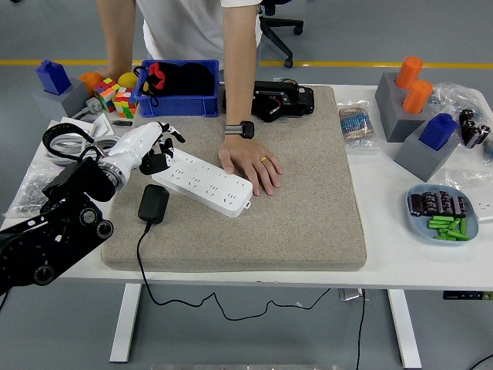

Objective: Press the white button,pick up the black plug,place it near the board,insert it into the board

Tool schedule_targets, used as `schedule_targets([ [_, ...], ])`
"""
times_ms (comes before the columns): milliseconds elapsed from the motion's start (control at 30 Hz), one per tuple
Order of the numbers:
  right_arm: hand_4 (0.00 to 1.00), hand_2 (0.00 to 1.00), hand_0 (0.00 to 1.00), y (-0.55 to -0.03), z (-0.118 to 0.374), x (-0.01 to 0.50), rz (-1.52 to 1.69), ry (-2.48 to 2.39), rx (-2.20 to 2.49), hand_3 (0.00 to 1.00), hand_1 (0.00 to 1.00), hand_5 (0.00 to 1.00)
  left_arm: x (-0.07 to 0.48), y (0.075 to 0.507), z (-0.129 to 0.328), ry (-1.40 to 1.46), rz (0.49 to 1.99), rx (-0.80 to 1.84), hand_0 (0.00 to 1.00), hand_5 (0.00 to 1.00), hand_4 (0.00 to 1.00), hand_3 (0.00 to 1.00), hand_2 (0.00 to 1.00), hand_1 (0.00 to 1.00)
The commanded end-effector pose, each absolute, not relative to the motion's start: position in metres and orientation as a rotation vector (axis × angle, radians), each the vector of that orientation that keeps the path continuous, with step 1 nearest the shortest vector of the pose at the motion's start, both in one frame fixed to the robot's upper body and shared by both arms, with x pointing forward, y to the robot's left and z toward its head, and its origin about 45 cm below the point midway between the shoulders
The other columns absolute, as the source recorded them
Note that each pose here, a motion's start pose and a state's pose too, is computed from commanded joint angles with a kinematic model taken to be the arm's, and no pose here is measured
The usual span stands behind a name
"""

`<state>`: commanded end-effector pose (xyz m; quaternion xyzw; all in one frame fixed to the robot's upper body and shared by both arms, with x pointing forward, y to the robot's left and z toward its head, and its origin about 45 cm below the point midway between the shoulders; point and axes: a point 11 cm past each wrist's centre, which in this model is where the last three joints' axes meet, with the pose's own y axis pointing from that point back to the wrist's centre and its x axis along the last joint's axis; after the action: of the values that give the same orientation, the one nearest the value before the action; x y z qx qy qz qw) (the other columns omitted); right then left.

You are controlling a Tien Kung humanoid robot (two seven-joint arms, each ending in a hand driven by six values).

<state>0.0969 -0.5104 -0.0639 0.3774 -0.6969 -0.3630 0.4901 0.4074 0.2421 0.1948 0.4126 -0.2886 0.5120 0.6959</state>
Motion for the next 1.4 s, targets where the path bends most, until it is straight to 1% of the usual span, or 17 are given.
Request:
schedule_targets([
  [100, 0.666, 0.595, 0.633, -0.510, -0.064, 0.097, -0.881, -1.692, 0.918, 0.589, 0.600, 0.409, 0.400, 0.243, 0.192, -0.621, 1.136, 0.929, 0.370, 0.002, 0.588, 0.674, 0.536, 0.535],
  [133, 0.666, 0.595, 0.634, -0.510, -0.064, 0.097, -0.881, -1.692, 0.918, 0.588, 0.600, 0.410, 0.397, 0.243, 0.190, -0.611, 1.133, 0.934, 0.589, 0.119, 0.840, 0.753, 0.680, 0.729],
  [300, 0.666, 0.595, 0.634, -0.510, -0.064, 0.098, -0.878, -1.694, 0.920, 0.588, 0.600, 0.410, 0.384, 0.244, 0.180, -0.567, 1.125, 0.940, 0.589, 0.119, 0.840, 0.753, 0.680, 0.729],
  [333, 0.665, 0.595, 0.634, -0.510, -0.064, 0.098, -0.879, -1.695, 0.920, 0.588, 0.599, 0.410, 0.381, 0.244, 0.178, -0.561, 1.126, 0.940, 0.770, 0.395, 0.949, 0.805, 0.826, 0.849],
  [500, 0.665, 0.595, 0.634, -0.511, -0.064, 0.097, -0.880, -1.696, 0.917, 0.588, 0.599, 0.410, 0.372, 0.246, 0.174, -0.532, 1.140, 0.939, 0.770, 0.395, 0.949, 0.805, 0.826, 0.849],
  [533, 0.666, 0.595, 0.634, -0.511, -0.064, 0.097, -0.880, -1.695, 0.917, 0.588, 0.599, 0.408, 0.370, 0.247, 0.173, -0.527, 1.143, 0.937, 0.829, 0.557, 0.998, 0.859, 0.898, 0.903],
  [700, 0.666, 0.595, 0.634, -0.510, -0.064, 0.098, -0.879, -1.694, 0.919, 0.588, 0.599, 0.408, 0.362, 0.250, 0.170, -0.504, 1.158, 0.939, 0.829, 0.557, 0.998, 0.859, 0.898, 0.903],
  [733, 0.666, 0.595, 0.634, -0.510, -0.064, 0.098, -0.880, -1.693, 0.920, 0.588, 0.599, 0.408, 0.360, 0.251, 0.169, -0.501, 1.156, 0.948, 0.844, 0.617, 0.998, 0.880, 0.907, 0.915],
  [1100, 0.667, 0.595, 0.634, -0.510, -0.064, 0.099, -0.877, -1.694, 0.924, 0.588, 0.599, 0.410, 0.347, 0.265, 0.154, -0.557, 1.169, 1.107, 0.842, 0.613, 0.998, 0.888, 0.903, 0.915],
  [1133, 0.668, 0.595, 0.634, -0.510, -0.064, 0.099, -0.877, -1.695, 0.923, 0.588, 0.599, 0.411, 0.345, 0.267, 0.153, -0.570, 1.176, 1.123, 0.829, 0.580, 0.998, 0.886, 0.893, 0.902],
  [1300, 0.668, 0.595, 0.634, -0.509, -0.064, 0.098, -0.879, -1.693, 0.921, 0.588, 0.599, 0.411, 0.341, 0.272, 0.152, -0.601, 1.209, 1.172, 0.829, 0.580, 0.998, 0.886, 0.893, 0.902],
  [1333, 0.668, 0.595, 0.634, -0.509, -0.064, 0.098, -0.879, -1.692, 0.921, 0.588, 0.599, 0.410, 0.340, 0.273, 0.151, -0.601, 1.211, 1.178, 0.802, 0.562, 0.998, 0.882, 0.864, 0.869],
  [1400, 0.668, 0.595, 0.634, -0.509, -0.064, 0.098, -0.879, -1.693, 0.922, 0.588, 0.599, 0.410, 0.337, 0.273, 0.148, -0.596, 1.217, 1.203, 0.802, 0.562, 0.998, 0.882, 0.864, 0.869],
])
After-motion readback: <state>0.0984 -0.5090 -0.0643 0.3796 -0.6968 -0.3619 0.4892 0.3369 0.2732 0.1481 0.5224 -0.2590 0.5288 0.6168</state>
